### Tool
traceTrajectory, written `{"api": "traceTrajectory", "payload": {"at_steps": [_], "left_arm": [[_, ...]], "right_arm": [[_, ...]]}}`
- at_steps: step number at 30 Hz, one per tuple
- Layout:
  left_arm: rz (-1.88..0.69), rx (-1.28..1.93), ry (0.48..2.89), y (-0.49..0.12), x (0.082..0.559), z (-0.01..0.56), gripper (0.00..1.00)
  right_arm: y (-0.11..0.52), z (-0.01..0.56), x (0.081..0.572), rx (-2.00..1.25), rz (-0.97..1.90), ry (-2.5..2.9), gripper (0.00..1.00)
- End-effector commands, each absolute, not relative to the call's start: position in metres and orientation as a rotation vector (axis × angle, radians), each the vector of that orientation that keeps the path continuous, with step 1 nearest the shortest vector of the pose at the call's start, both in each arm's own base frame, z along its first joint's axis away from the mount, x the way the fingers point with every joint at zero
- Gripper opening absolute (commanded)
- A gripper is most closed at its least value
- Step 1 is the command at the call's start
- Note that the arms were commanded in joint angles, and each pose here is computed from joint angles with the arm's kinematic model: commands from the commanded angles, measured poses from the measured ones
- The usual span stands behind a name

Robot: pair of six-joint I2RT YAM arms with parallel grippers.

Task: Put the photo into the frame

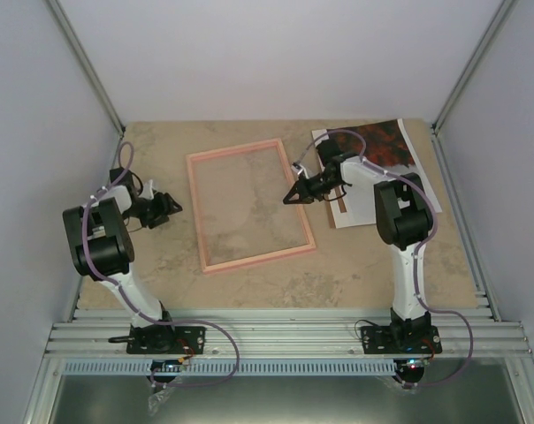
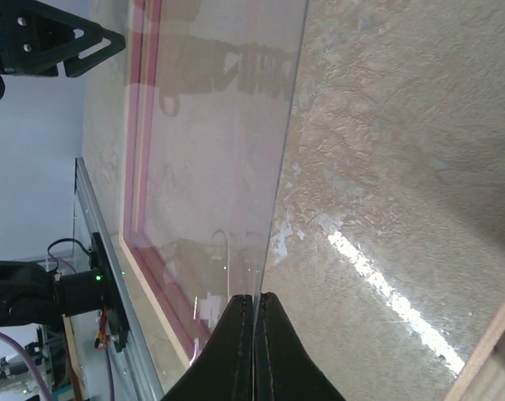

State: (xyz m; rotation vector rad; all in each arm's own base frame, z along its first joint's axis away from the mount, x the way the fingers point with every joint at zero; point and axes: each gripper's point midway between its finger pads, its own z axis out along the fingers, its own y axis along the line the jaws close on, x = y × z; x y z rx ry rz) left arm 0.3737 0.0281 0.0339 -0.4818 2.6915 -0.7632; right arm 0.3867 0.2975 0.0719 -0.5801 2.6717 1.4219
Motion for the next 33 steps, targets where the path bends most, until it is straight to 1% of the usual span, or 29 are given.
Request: {"api": "traceTrajectory", "payload": {"at_steps": [1, 7, 24, 33], "left_arm": [[-0.743, -0.468, 2.681, 0.03, 0.381, 0.035, 0.63], [-0.746, -0.467, 2.688, 0.029, 0.38, 0.032, 0.63], [-0.755, -0.47, 2.692, 0.028, 0.381, 0.028, 0.63], [-0.762, -0.465, 2.696, 0.025, 0.38, 0.026, 0.63]], "right_arm": [[0.294, 0.063, 0.389, -0.602, 1.372, 2.687, 0.0], [0.294, 0.059, 0.39, -0.602, 1.357, 2.696, 0.01], [0.283, 0.048, 0.398, -0.624, 1.196, 2.733, 0.01], [0.283, 0.049, 0.4, -0.63, 1.169, 2.729, 0.01]]}}
